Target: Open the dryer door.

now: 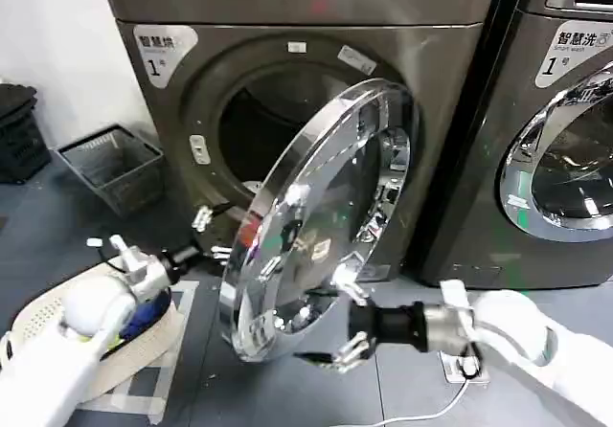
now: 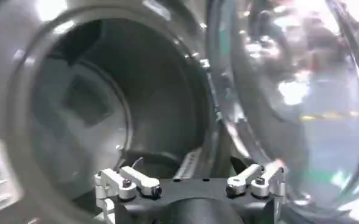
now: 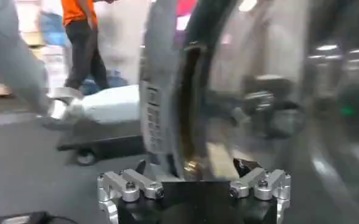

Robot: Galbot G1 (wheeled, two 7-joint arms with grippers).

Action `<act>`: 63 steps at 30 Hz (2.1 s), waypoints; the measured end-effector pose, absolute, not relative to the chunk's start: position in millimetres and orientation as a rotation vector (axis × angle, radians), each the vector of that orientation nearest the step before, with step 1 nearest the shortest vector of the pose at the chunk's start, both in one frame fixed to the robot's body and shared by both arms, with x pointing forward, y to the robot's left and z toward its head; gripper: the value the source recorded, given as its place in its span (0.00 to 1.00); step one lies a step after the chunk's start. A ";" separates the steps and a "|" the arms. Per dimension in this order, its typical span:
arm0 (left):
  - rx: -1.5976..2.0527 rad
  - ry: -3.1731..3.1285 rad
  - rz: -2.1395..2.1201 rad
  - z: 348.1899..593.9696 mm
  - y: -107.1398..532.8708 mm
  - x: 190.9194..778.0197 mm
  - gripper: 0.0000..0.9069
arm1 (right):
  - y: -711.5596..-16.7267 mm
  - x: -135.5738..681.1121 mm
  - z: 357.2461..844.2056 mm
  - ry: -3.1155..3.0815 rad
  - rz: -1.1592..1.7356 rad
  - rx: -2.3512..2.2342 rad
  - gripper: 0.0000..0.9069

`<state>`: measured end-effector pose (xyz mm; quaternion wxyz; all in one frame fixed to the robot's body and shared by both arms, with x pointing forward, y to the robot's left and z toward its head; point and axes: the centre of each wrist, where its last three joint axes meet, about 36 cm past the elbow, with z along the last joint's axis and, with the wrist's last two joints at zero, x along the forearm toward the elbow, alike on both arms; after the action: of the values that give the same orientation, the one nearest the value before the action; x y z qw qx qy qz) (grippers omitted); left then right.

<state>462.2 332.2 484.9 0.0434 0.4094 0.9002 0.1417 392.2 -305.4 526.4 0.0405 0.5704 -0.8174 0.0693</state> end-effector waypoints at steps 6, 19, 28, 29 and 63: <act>1.317 2.709 0.403 477.6 306.7 470.5 1.00 | -345.9 358.0 523.8 -2.713 0.235 1.480 1.00; 1.462 2.607 0.350 475.4 253.5 487.9 1.00 | -408.8 226.3 504.0 -3.117 0.278 0.649 1.00; 1.565 2.529 0.333 476.1 211.9 500.0 1.00 | -435.3 153.7 491.6 -3.135 0.368 -0.216 1.00; 1.576 2.521 0.329 475.7 207.4 501.0 1.00 | -437.2 145.9 489.8 -3.119 0.369 -0.321 1.00; 1.763 2.361 0.306 479.7 31.7 549.6 1.00 | -518.7 7.9 478.9 -2.270 0.464 -1.995 1.00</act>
<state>549.6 31.7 479.7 0.0894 0.5925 0.7939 0.1030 7.9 -518.7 478.9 0.0421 -0.6518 -0.7418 0.1517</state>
